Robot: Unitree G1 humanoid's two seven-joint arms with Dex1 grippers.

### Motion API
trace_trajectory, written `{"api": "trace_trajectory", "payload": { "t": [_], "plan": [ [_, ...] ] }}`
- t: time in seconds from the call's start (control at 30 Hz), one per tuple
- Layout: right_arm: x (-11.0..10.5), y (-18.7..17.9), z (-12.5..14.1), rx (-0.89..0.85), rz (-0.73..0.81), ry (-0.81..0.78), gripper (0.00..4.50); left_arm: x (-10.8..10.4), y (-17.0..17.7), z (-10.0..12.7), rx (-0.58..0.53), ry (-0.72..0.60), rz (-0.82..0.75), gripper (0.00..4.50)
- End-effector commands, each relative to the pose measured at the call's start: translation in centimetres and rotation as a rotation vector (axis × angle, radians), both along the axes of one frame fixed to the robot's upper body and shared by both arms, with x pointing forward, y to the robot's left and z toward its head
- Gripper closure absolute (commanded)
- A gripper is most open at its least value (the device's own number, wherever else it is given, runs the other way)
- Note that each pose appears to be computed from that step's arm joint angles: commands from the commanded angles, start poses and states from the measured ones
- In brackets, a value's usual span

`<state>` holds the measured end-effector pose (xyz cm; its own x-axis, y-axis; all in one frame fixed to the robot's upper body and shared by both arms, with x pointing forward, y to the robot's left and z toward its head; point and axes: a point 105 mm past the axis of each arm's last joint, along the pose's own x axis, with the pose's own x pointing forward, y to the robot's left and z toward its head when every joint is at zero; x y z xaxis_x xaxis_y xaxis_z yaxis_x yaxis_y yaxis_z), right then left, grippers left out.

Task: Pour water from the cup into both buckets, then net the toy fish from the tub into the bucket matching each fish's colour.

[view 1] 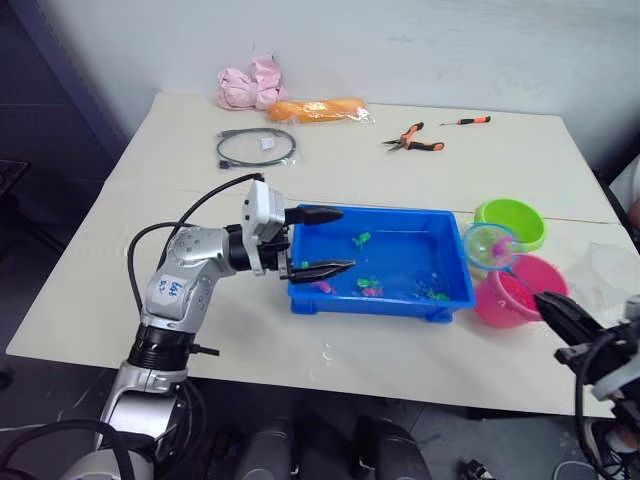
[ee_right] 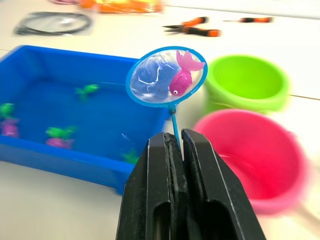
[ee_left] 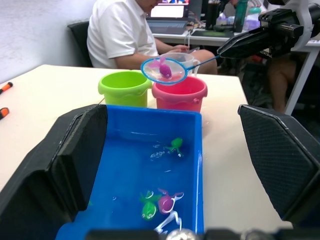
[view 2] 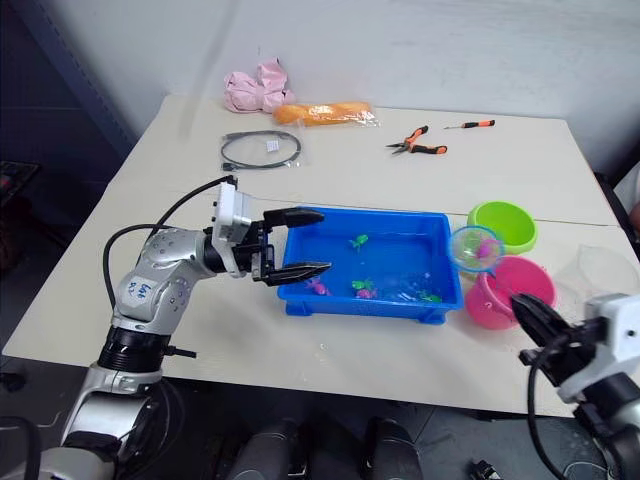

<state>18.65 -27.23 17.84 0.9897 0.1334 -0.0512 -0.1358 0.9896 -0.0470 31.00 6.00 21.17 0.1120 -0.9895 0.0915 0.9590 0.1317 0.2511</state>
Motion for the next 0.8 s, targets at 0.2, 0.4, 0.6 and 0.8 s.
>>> {"api": "trace_trajectory", "payload": {
  "t": [0.2, 0.4, 0.6, 0.8],
  "plan": [
    [-1.3, -4.6, 0.8, -0.307, -0.174, -0.088, 4.5, -0.7, -1.1, 1.0, -0.036, -0.029, -0.047, 0.03],
    [-1.0, -5.8, -1.4, -0.54, -0.204, -0.069, 4.5, -0.6, -1.3, 0.9, -0.037, -0.021, -0.039, 0.03],
    [-0.3, -5.9, -2.4, -0.784, -0.201, -0.083, 4.5, -0.7, -1.4, 0.8, -0.035, -0.021, -0.043, 0.03],
    [0.0, -5.4, -2.0, -1.096, -0.173, -0.121, 4.5, -0.7, -1.3, 0.8, -0.033, -0.02, -0.04, 0.03]
  ]
}}
